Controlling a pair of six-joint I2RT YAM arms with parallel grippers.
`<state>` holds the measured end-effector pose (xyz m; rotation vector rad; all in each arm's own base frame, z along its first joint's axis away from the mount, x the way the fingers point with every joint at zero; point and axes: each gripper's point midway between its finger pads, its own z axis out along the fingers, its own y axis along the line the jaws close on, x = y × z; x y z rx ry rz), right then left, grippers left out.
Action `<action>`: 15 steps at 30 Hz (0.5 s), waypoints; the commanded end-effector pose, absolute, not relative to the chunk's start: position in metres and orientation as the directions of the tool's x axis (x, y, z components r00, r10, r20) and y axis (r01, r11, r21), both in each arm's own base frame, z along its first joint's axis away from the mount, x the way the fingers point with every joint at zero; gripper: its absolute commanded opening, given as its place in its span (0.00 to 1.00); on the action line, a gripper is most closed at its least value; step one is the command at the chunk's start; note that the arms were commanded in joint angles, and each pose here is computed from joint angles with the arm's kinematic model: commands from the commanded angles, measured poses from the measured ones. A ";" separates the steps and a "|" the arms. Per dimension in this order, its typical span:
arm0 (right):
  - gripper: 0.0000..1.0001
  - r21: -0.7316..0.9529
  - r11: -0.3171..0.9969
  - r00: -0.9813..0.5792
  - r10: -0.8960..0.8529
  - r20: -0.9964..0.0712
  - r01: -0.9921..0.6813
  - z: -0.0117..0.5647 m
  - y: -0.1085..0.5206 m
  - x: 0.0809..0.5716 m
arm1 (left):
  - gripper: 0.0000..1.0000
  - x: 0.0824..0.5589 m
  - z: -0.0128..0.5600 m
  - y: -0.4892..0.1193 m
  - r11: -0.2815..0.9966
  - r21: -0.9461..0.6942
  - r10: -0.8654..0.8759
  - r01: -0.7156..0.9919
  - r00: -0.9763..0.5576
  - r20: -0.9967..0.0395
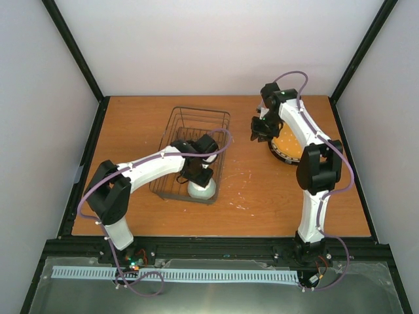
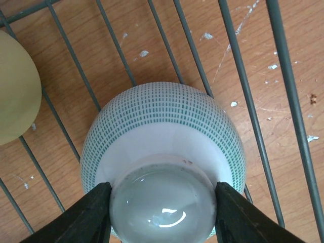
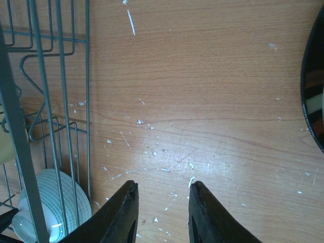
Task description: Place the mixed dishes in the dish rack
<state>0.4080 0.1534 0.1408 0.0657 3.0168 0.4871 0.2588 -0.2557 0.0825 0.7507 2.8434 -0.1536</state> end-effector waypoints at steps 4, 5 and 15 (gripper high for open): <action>0.30 0.321 0.947 -0.988 0.075 -0.133 0.028 0.165 0.134 0.408 | 0.49 0.268 0.082 -0.246 0.894 0.048 0.446 0.446 -0.871 -0.207; 0.31 0.322 0.946 -0.988 0.076 -0.137 0.028 0.167 0.133 0.408 | 0.62 0.271 0.088 -0.247 0.896 0.049 0.441 0.442 -0.870 -0.221; 0.40 0.329 0.943 -0.980 0.100 -0.173 0.038 0.188 0.125 0.412 | 1.00 0.303 0.184 -0.274 0.908 -0.010 0.375 0.418 -0.825 -0.424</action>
